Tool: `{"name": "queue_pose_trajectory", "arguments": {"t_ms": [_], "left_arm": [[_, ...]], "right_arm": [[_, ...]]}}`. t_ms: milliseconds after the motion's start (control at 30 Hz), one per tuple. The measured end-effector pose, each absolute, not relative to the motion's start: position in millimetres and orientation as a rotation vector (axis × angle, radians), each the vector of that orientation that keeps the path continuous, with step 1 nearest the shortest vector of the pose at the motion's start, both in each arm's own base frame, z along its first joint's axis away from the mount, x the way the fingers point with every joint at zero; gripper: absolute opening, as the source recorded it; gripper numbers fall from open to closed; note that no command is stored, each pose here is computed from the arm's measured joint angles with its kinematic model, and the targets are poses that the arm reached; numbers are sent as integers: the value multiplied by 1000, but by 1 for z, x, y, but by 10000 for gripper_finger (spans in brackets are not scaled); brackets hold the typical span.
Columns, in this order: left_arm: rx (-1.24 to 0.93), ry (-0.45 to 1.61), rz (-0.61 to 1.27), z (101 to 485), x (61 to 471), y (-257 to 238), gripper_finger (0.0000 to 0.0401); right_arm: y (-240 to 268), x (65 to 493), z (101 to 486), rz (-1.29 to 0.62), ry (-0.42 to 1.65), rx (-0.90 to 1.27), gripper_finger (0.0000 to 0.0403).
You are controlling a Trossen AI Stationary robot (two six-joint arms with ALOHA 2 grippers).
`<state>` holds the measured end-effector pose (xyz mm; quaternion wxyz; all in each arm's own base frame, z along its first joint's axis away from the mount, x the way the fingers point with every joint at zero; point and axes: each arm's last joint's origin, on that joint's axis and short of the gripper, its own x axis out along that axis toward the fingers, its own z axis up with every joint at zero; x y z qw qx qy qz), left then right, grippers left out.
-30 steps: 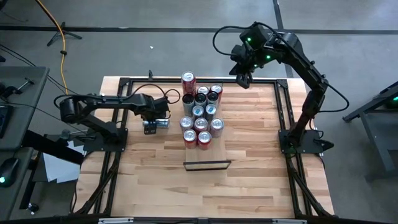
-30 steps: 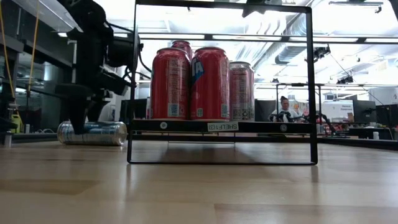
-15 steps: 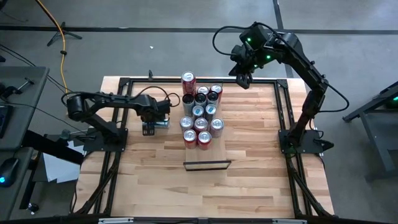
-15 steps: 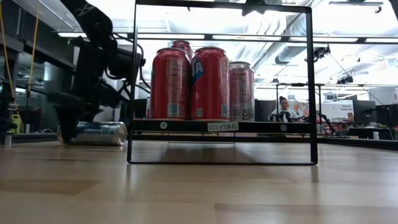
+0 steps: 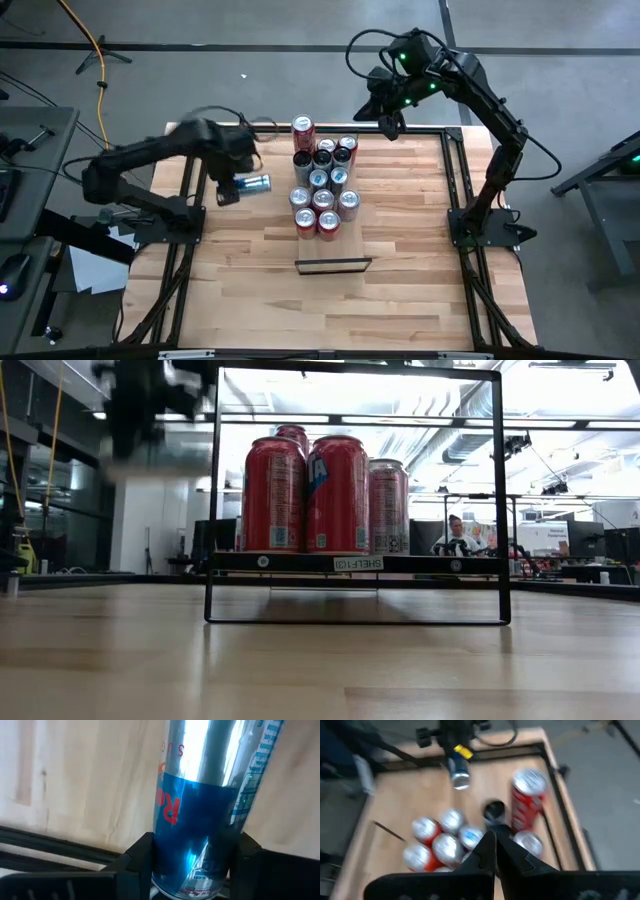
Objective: Place canned beverage on shelf
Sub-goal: Put the blue soda can on the shelf aligned with the other blue soda can
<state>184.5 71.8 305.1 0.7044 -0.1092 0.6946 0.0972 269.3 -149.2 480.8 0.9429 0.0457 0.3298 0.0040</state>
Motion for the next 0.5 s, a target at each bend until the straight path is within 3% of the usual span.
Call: {"name": "queue_pose_trajectory", "arguments": {"t_ms": [267,500], "left_arm": [[-284,973,101,439,150,37,119],[-311,655,109,487,133,20,118]], "right_arm": [[-140,291,494,289,435,188,0],[-103,322,501,580,295,133,0]]}}
